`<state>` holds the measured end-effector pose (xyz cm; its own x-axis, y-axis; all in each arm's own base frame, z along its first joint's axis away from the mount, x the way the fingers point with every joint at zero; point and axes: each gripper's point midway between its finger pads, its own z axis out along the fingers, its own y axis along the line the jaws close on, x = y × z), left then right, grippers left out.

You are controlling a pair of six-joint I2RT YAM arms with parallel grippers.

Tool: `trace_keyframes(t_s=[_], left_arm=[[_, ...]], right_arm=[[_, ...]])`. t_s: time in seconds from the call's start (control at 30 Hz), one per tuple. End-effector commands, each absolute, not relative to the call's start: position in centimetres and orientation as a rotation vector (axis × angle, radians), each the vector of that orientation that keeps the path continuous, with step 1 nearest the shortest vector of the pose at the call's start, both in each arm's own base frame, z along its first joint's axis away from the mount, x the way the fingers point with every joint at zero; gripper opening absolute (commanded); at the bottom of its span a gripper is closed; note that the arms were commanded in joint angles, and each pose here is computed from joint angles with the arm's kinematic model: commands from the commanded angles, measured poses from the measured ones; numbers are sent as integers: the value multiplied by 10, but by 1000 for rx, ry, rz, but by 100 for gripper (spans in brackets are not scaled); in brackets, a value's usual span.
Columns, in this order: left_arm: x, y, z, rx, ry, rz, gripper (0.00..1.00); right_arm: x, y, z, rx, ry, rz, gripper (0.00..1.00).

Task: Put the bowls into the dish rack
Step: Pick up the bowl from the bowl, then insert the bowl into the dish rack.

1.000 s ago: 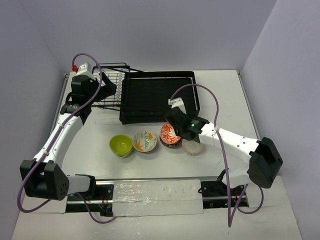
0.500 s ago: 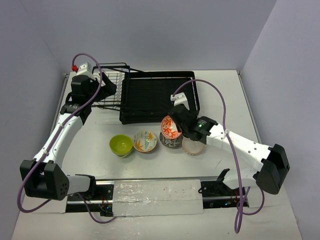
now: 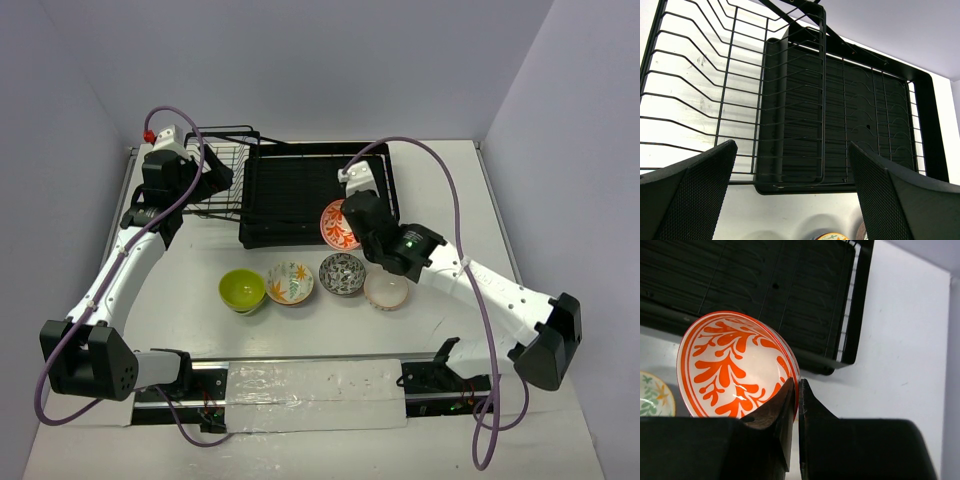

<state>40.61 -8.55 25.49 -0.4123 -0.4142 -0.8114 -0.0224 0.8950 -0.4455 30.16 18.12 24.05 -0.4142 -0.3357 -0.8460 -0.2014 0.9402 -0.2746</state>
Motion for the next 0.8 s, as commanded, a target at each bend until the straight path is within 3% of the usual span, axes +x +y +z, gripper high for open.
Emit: trace_keyframes(t_s=[0.0, 0.77], left_arm=[[406, -88, 289, -298, 1884, -477, 98], [405, -89, 290, -298, 1882, -479, 98]], right_arm=[[324, 189, 293, -328, 1847, -167, 0], [426, 194, 316, -443, 1659, -392, 0]])
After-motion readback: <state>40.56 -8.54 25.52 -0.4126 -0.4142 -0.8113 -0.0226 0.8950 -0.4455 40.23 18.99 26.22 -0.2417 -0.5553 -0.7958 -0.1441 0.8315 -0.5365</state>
